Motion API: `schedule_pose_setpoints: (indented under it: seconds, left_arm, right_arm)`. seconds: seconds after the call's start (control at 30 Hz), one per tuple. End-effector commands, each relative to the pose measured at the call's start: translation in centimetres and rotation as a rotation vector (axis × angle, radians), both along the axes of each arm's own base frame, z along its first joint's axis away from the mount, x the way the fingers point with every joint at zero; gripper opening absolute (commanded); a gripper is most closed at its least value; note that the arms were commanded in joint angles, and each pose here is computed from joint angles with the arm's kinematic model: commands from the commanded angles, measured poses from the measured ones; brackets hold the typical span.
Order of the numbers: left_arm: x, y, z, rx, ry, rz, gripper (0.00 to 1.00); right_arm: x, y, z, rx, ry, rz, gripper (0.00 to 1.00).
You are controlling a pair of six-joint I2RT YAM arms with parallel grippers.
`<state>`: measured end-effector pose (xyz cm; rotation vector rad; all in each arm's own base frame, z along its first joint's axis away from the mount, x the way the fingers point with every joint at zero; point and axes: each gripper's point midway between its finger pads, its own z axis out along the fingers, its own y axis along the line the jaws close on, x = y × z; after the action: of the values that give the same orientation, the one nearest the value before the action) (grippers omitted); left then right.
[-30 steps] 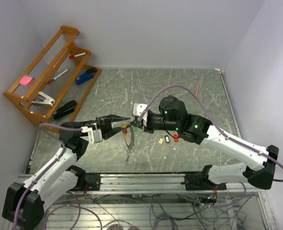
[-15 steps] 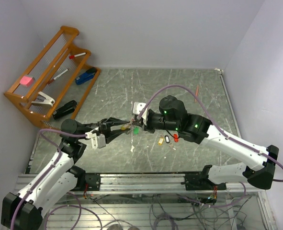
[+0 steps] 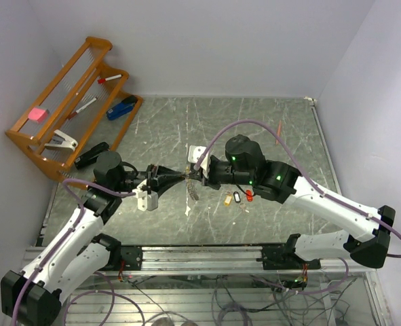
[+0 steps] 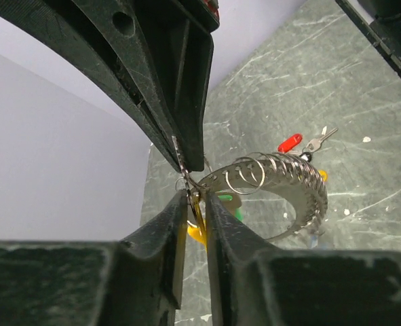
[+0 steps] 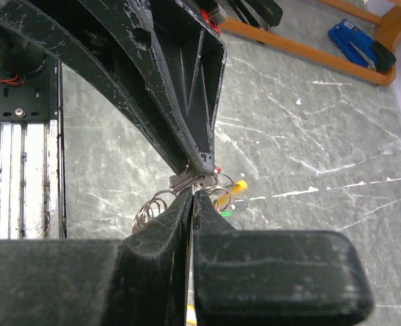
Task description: Put the keys on the keyring
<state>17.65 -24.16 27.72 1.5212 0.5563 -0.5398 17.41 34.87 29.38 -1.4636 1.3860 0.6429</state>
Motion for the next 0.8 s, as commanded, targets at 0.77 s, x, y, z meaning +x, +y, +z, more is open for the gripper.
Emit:
schedule_pose_setpoints:
  seconds: [0.77]
  left_arm:
    - [-0.1, 0.4, 0.97, 0.011, -0.056, 0.021, 0.07]
  right_arm:
    - [1.15, 0.57, 3.18, 0.153, 0.002, -0.073, 0.0]
